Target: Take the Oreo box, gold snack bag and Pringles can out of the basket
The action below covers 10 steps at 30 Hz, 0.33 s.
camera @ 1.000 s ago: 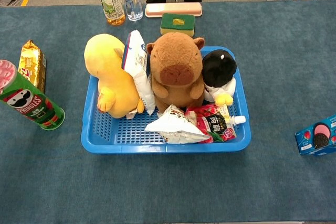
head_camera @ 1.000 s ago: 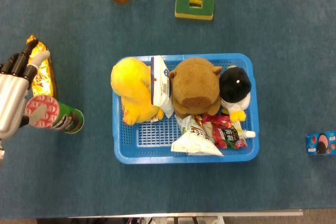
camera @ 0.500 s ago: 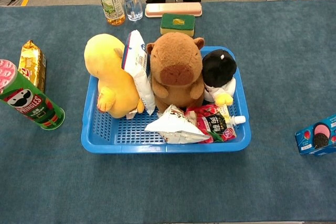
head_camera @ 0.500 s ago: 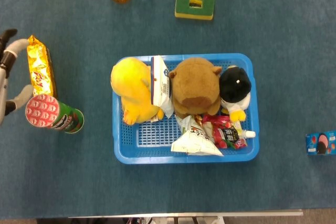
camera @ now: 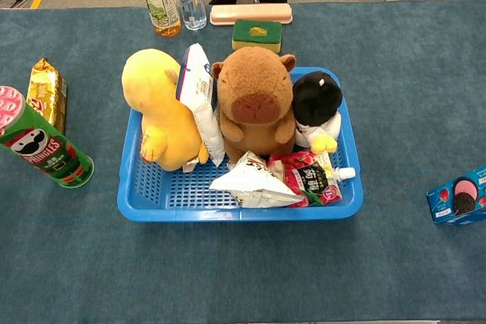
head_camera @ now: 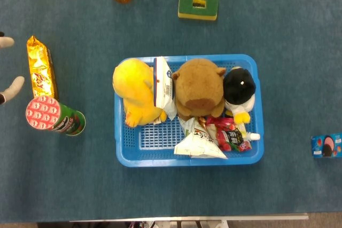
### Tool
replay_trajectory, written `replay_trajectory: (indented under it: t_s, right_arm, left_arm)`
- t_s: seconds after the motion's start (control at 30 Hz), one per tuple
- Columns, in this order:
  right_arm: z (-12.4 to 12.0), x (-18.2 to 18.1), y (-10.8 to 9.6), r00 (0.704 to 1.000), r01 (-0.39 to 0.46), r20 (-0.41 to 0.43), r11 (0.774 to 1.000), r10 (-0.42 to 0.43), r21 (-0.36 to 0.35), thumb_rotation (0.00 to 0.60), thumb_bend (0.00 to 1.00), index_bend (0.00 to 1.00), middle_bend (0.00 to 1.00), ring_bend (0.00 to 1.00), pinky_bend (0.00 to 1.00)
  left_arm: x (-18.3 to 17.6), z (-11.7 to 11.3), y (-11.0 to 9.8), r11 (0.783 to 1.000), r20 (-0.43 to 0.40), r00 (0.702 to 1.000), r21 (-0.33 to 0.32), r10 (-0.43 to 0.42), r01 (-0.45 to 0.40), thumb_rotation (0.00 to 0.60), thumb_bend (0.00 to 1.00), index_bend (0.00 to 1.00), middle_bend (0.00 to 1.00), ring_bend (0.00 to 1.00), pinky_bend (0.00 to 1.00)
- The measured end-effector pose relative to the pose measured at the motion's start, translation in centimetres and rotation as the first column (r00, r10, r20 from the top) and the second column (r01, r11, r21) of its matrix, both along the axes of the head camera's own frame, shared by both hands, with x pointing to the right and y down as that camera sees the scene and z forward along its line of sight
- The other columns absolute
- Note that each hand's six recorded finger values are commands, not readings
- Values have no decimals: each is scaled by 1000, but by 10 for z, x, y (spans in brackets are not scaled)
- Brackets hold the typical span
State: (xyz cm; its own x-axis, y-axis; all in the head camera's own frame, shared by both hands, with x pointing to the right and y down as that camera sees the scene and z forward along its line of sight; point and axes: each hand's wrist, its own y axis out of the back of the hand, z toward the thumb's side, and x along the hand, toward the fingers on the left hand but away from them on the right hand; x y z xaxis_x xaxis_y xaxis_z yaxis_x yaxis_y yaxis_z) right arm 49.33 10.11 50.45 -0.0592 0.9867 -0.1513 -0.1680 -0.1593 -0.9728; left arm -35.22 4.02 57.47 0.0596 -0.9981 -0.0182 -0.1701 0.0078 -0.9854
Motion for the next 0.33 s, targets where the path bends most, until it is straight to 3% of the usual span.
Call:
replay_trajectory:
  t_s: [0.13, 0.33]
  right_arm:
    - [-4, -1, 14, 998, -55, -8, 998, 55, 23, 600, 0, 111, 277, 237, 554]
    - [1, 1, 13, 997, -75, 13, 997, 75, 13, 600, 0, 111, 277, 237, 554]
  left_arm:
    - [-6, 6, -1, 1000, -24, 1000, -7, -11, 11, 600, 135, 346, 308, 249, 435]
    - [-6, 13, -3, 999, -23, 1000, -39, -10, 9, 600, 135, 346, 314, 249, 435]
